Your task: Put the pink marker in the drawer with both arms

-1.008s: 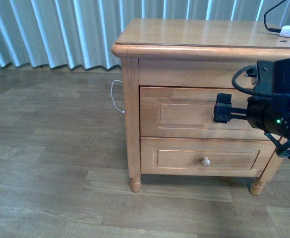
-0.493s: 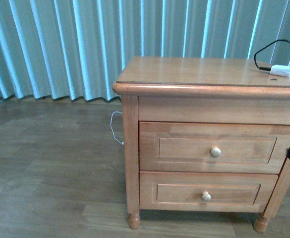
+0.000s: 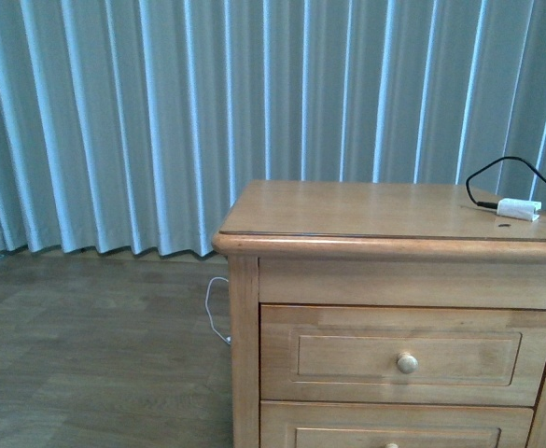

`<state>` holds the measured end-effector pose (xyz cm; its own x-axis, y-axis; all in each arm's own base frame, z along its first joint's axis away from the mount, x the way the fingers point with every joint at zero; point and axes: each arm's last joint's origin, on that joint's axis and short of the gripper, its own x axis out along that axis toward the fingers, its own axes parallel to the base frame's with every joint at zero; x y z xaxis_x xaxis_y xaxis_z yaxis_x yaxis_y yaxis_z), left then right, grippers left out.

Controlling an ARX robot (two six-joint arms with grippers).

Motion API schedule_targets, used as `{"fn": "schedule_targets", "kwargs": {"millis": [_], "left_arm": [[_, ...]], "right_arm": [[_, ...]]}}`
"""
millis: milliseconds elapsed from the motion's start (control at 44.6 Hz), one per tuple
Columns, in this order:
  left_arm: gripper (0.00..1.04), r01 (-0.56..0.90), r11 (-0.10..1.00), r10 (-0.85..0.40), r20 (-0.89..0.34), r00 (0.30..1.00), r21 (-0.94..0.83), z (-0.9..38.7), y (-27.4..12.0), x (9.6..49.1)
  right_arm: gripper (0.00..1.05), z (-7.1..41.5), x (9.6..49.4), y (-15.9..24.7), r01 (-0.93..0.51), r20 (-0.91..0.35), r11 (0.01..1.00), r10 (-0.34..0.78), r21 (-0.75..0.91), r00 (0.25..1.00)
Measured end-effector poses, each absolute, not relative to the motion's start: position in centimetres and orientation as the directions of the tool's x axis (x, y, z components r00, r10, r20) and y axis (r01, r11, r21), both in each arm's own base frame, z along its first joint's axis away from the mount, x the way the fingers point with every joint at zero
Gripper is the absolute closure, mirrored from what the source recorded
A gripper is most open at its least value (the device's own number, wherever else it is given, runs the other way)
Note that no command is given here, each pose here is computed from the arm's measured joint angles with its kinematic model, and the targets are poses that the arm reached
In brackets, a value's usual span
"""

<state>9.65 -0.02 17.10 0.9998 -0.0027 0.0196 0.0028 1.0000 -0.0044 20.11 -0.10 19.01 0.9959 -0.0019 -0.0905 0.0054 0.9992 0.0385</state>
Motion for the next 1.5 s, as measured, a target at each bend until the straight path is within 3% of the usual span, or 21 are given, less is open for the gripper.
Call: {"fn": "schedule_targets", "kwargs": {"millis": [90, 336, 1501], "left_arm": [[0.06, 0.003, 1.0, -0.003, 0.02, 1.0, -0.004, 17.1, 0.0, 9.7], [0.06, 0.003, 1.0, -0.003, 0.02, 1.0, -0.004, 17.1, 0.0, 9.7], [0.06, 0.003, 1.0, -0.003, 0.02, 1.0, -0.004, 17.1, 0.0, 9.7]], "right_arm": [[0.52, 19.2, 18.8, -0.1, 0.004, -0.005, 1.0, -0.003, 0.018, 1.0], [1.04, 17.8, 15.9, -0.1, 0.003, -0.013, 1.0, -0.003, 0.002, 1.0], [1.03, 16.8, 11.2, 0.0, 0.002, 0.008, 1.0, -0.002, 0.003, 1.0]]}}
